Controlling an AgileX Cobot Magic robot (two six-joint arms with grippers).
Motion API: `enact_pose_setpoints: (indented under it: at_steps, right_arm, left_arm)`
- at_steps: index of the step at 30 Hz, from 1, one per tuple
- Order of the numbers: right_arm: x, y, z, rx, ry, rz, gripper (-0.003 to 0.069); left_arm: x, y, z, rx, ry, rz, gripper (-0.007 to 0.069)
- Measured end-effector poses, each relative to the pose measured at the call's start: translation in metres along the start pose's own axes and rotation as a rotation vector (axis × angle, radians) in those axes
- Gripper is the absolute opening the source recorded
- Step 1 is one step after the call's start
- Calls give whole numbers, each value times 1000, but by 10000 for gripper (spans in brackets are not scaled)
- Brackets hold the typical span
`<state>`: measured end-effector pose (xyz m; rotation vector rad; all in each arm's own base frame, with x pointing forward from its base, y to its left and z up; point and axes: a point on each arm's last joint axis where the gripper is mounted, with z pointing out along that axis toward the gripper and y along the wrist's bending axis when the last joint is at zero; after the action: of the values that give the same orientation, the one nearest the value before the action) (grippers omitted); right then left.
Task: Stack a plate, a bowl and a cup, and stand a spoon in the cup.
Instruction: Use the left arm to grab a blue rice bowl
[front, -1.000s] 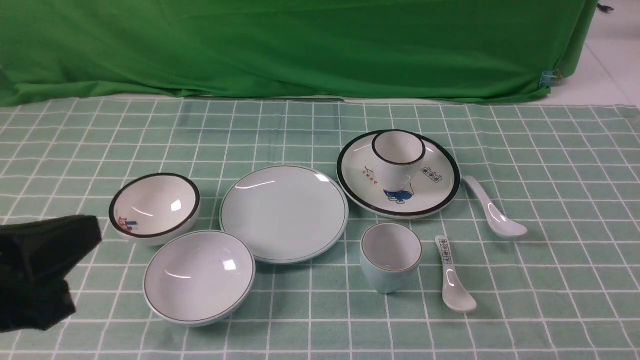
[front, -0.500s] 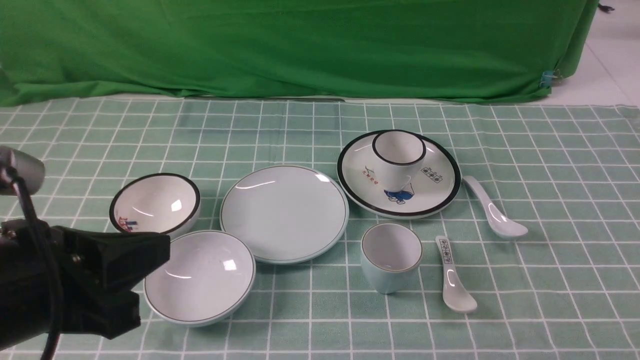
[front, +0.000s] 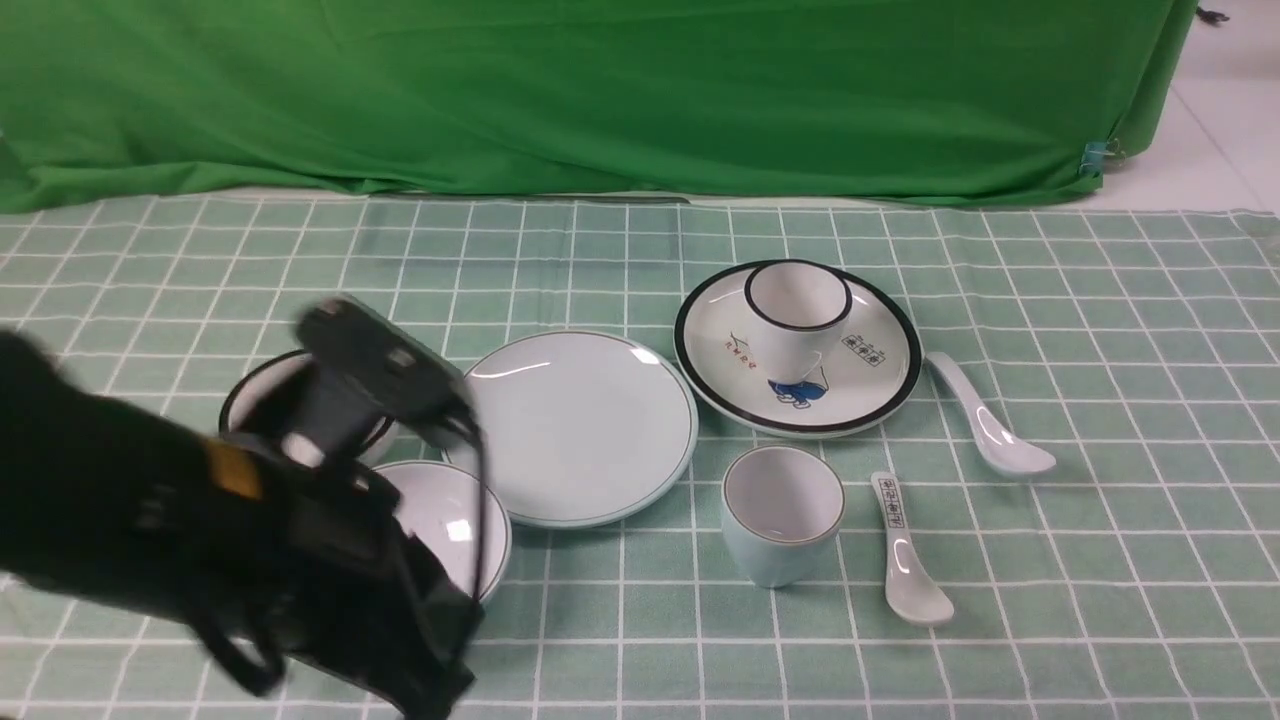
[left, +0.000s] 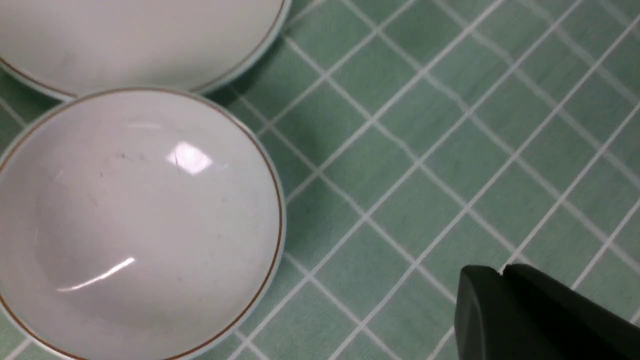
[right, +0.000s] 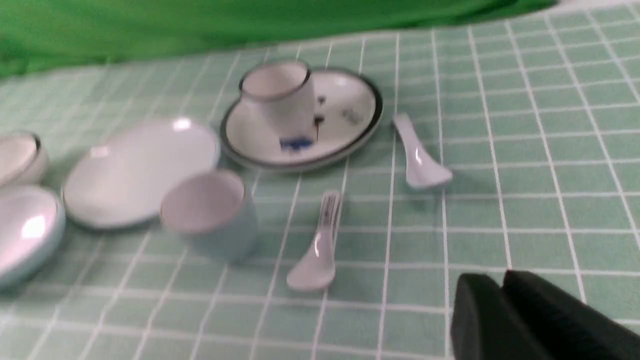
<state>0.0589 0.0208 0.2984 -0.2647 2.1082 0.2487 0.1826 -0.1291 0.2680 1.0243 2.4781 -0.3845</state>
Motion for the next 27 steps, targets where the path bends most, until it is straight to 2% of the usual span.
enact_pose_setpoints:
  at_steps: [2,5,8,10,13,15,18,27]
  right_arm:
    - [-20,5,2,-41,69,-131,90]
    - [-29,9,8,-65,98,-181,90]
    - [-31,10,15,-76,127,-202,90]
    - [-32,11,18,-76,143,-206,90]
    - [-32,11,20,-76,149,-207,94]
    - [-32,11,20,-76,151,-209,96]
    - [-32,11,20,-77,150,-223,97]
    - [-32,11,20,-78,156,-236,106]
  left_arm:
    - [-2,0,25,-35,137,38,23]
    - [-4,5,39,-64,205,42,42]
    - [-9,12,45,-87,232,33,97]
    - [-13,21,46,-110,227,13,179]
    - [-14,29,46,-125,220,-12,244]
    - [-13,37,52,-132,239,-36,323]
    - [-11,42,63,-129,267,-51,369]
    - [-9,53,97,-147,316,-26,388]
